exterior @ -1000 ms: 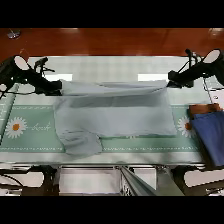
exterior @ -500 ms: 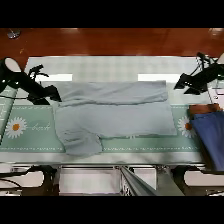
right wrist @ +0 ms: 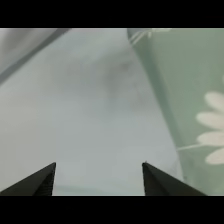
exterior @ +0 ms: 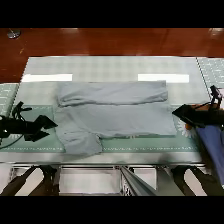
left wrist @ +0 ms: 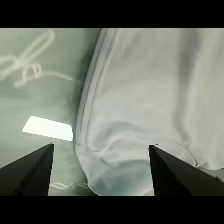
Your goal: Fold the shirts.
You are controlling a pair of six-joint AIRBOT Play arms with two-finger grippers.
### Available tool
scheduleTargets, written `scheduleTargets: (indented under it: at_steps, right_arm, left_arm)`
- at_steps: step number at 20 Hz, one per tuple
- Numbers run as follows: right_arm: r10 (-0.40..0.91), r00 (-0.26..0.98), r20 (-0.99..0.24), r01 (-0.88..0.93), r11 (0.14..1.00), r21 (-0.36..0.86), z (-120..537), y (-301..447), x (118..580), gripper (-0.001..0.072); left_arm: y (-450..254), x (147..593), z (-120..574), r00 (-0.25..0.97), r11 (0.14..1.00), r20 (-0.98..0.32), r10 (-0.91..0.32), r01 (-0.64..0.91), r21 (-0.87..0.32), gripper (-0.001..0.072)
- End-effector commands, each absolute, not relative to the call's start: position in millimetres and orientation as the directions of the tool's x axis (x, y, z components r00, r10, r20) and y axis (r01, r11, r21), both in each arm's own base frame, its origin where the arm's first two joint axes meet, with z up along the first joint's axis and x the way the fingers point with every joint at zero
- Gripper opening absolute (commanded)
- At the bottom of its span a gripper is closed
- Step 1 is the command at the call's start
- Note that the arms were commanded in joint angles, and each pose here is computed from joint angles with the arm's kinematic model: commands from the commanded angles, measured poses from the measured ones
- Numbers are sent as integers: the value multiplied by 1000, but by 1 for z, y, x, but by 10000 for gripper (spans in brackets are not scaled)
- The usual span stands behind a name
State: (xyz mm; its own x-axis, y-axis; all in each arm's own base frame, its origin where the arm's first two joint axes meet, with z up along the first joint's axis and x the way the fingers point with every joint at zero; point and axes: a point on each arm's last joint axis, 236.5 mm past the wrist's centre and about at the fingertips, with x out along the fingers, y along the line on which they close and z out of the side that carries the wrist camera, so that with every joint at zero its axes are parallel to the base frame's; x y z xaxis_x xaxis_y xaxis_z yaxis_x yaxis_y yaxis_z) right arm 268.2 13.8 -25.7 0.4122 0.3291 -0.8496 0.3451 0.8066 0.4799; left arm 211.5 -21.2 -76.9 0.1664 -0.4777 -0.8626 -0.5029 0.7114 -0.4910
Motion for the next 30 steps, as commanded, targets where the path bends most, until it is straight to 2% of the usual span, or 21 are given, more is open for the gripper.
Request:
scheduleTargets:
  at_steps: [1, 3, 8, 10, 12, 13, 14, 16, 19, 21, 23, 27, 30]
  right_arm:
    - [376, 454, -807, 345, 762, 549, -32, 34, 251, 622]
    - [385, 457, -802, 346, 754, 559, -30, 36, 252, 622]
    - [363, 493, -790, 369, 735, 569, -27, 31, 261, 622]
    - [305, 532, -790, 407, 726, 554, -20, 10, 269, 621]
    - [191, 531, -826, 500, 716, 487, -16, -32, 265, 622]
    - [119, 493, -862, 558, 717, 418, -21, -56, 253, 622]
    - [67, 434, -898, 617, 705, 350, -30, -73, 236, 622]
    - [78, 322, -943, 675, 679, 287, -48, -75, 206, 622]
    - [206, 266, -942, 673, 660, 334, -74, -41, 187, 622]
    - [307, 279, -910, 675, 611, 413, -85, -13, 184, 622]
    - [351, 290, -891, 676, 584, 450, -91, 0, 183, 621]
    - [359, 376, -854, 661, 543, 518, -87, 0, 206, 620]
    - [442, 322, -837, 663, 526, 533, -103, 9, 208, 620]
  left_arm:
    - [-37, 191, -97, 212, 642, -838, -503, -557, -526, 700]
    - [-47, 190, -93, 204, 631, -820, -534, -549, -548, 700]
    - [-85, 174, -105, 59, 715, -821, -567, -459, -527, 700]
    - [-102, 166, -106, 25, 727, -807, -590, -418, -544, 699]
    - [-110, 157, -105, -14, 743, -800, -600, -380, -551, 687]
    - [-108, 160, -104, -4, 741, -801, -598, -382, -552, 448]
    - [-106, 167, -103, 23, 736, -803, -596, -385, -557, 32]
    - [-106, 186, -92, 83, 728, -792, -605, -345, -593, 31]
    - [-106, 211, -75, 149, 715, -775, -615, -311, -627, 31]
    - [-106, 221, -70, 183, 708, -769, -613, -305, -637, 31]
    - [-106, 224, -68, 195, 703, -763, -617, -300, -645, 31]
    - [-105, 227, -68, 209, 710, -765, -609, -285, -643, 31]
    - [-102, 232, -69, 228, 711, -767, -600, -287, -641, 31]
